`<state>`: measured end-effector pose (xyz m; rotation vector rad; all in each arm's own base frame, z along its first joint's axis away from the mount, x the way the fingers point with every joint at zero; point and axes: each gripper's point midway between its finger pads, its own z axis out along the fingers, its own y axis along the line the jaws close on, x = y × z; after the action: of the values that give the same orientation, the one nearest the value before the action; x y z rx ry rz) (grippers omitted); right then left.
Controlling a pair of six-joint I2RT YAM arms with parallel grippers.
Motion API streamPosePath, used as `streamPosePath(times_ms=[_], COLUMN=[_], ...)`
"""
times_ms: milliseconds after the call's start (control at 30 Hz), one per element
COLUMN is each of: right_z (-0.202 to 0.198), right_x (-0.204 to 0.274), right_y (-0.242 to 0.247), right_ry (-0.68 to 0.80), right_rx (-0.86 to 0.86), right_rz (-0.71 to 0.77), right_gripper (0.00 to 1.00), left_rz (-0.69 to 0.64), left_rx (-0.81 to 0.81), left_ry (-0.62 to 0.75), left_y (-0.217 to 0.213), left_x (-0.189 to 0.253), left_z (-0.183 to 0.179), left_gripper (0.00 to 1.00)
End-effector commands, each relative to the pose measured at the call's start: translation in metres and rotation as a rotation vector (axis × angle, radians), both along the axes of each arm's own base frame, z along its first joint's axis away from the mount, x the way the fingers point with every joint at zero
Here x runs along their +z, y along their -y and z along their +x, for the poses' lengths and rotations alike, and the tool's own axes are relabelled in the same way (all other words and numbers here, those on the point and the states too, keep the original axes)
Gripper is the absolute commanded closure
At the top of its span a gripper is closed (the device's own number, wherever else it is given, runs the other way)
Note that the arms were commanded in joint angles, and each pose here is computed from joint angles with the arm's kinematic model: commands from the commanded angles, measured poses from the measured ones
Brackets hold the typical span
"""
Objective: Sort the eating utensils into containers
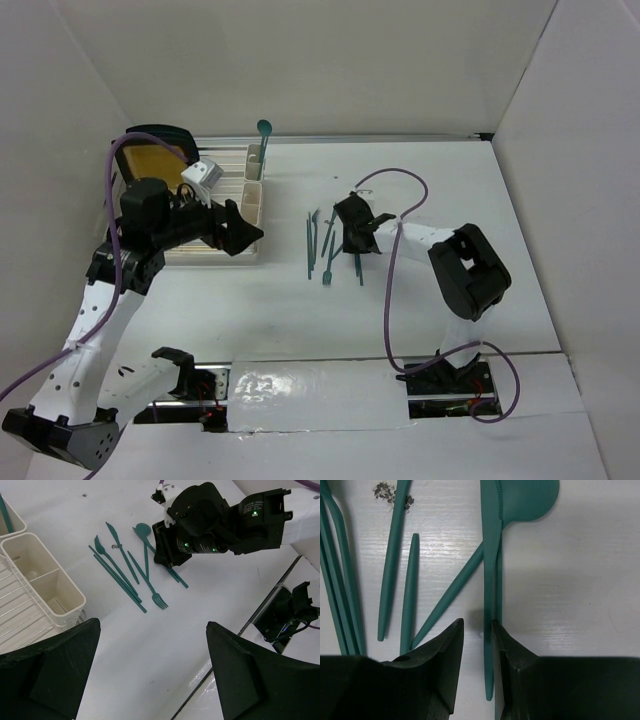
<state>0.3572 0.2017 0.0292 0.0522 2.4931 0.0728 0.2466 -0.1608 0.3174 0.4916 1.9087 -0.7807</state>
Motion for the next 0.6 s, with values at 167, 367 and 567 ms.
streamPosePath(times_ms=[167,367,567], right_z=[0.021,0.025,0.029], right_x=[-0.007,-0.015,-0.004], right_y=[0.014,0.013,0.013], right_ry=[0.033,0.024,0.034], right_rx=[-0.023,-0.006,-0.001], right_rz=[-0.053,-0.047,-0.061], right_gripper=[0.67,0.80,1.00], left_rz=[-0.011,-0.012,-0.019], left_rx=[-0.014,-0.019,-0.036], left_ry=[-0.001,0.007,-0.004], left_y=[0.004,0.005,0.008], left_x=[0.001,0.003,0.002], left_z=[0.000,0.003,0.004], left_gripper=[0.00,0.00,0.00])
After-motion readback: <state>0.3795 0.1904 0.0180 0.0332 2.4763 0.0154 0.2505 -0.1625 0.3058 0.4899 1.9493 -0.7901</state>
